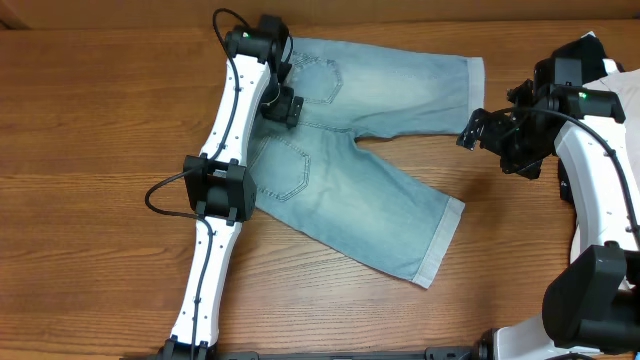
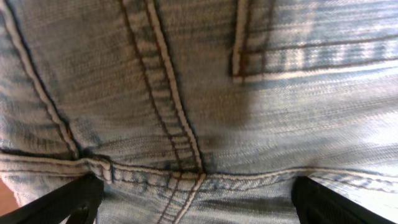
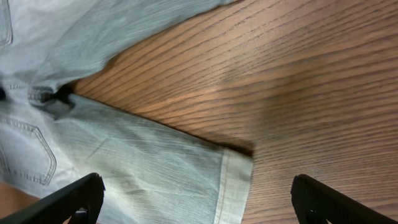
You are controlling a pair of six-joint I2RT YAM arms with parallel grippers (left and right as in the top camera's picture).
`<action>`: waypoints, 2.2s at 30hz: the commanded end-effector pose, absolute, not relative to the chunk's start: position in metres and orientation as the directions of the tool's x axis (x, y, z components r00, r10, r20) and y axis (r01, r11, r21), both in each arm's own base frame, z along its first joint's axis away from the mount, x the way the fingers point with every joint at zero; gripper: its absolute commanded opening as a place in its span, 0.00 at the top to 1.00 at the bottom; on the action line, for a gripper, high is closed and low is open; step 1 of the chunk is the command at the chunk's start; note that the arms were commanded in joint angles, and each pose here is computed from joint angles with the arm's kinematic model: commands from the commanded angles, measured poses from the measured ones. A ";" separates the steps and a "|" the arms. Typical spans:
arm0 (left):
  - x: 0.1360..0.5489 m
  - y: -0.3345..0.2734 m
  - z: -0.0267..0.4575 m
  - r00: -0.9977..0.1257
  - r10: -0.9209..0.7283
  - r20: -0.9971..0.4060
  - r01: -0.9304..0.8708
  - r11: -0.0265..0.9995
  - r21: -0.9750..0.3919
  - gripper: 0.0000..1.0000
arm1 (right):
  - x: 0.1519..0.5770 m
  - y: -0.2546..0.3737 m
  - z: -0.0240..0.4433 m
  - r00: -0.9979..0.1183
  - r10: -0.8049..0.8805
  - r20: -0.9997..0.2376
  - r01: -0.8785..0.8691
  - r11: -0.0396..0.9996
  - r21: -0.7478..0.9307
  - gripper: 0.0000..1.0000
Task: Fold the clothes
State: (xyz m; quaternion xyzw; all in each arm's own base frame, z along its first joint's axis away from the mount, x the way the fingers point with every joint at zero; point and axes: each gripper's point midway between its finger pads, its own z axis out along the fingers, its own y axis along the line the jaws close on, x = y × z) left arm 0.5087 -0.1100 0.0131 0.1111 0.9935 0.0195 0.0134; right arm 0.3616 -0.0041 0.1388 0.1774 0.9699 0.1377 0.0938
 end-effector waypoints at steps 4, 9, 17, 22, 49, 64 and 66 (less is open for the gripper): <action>0.487 -0.067 -0.017 -0.991 0.065 0.118 0.084 0.984 0.156 0.00 | 0.365 -0.008 0.151 -0.914 0.365 -0.176 0.304 0.905 0.297 0.00; 0.485 -0.064 -0.020 -0.992 0.003 0.128 0.019 0.992 0.122 0.00 | 0.365 -0.008 0.150 -0.915 0.365 -0.173 0.305 0.905 0.296 0.00; 0.488 -0.024 -0.020 -0.986 -0.104 0.128 -0.090 0.990 0.108 0.00 | 0.366 -0.008 0.151 -0.914 0.365 -0.177 0.304 0.905 0.297 0.00; 0.489 0.003 -0.020 -0.976 -0.169 0.135 -0.161 0.984 0.070 0.00 | 0.370 -0.008 0.152 -0.911 0.365 -0.194 0.299 0.906 0.300 0.00; 0.482 0.010 0.271 -0.876 -0.196 -0.440 -0.180 0.981 -0.078 0.00 | 0.361 0.001 0.295 -0.803 0.384 -0.456 0.208 0.897 0.390 0.00; 0.322 0.062 0.350 -0.717 -0.453 -0.531 -0.558 0.828 0.047 0.00 | 0.228 0.038 0.359 -0.741 0.392 -0.545 0.174 0.897 0.407 0.00; 0.294 0.083 0.344 -0.629 -0.536 -0.562 -0.695 0.712 0.100 0.00 | 0.222 0.039 0.348 -0.755 0.389 -0.527 0.196 0.902 0.386 0.00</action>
